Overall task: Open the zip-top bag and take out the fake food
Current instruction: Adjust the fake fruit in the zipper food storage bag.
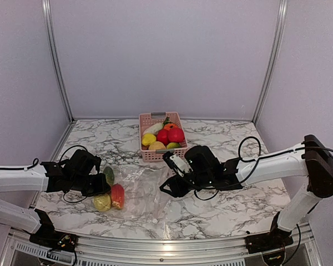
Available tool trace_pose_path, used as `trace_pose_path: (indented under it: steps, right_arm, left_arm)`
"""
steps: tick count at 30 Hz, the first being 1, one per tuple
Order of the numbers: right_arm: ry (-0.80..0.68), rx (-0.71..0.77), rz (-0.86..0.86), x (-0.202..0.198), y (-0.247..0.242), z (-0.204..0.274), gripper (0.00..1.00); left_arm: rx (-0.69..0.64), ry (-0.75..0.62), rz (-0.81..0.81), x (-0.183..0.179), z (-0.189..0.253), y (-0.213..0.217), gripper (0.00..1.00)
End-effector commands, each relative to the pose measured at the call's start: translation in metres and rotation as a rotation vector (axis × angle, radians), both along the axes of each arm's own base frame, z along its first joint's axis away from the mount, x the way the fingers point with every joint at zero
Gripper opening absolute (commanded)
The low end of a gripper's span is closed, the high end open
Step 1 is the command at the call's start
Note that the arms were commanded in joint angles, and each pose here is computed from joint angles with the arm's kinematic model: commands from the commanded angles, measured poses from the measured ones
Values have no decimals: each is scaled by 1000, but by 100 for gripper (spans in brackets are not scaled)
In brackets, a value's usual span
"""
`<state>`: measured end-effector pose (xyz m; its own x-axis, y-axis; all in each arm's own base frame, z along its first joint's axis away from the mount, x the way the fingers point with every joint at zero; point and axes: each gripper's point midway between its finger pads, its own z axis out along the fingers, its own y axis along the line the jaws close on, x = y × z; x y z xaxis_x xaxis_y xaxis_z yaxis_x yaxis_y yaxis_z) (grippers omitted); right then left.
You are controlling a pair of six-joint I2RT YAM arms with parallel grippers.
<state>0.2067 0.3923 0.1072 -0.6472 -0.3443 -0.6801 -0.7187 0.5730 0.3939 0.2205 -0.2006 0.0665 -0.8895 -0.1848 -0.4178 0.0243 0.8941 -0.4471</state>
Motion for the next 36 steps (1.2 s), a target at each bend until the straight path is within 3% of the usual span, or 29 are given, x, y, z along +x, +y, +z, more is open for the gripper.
trace_pose_path:
  steps: [1, 16, 26, 36]
  right_arm:
    - [-6, 24, -16, 0, 1, 4, 40]
    - [-57, 43, -56, 0, -16, 25, 39]
    - [-18, 64, -45, -4, -11, 18, 28]
    - [2, 65, -15, -3, 3, 4, 26]
  left_arm:
    - [29, 21, 8, -1, -12, 5, 6]
    - [101, 51, 14, -7, -26, 17, 6]
    - [135, 57, 5, -7, -28, 20, 6]
    - [205, 72, -39, -2, -23, 18, 5]
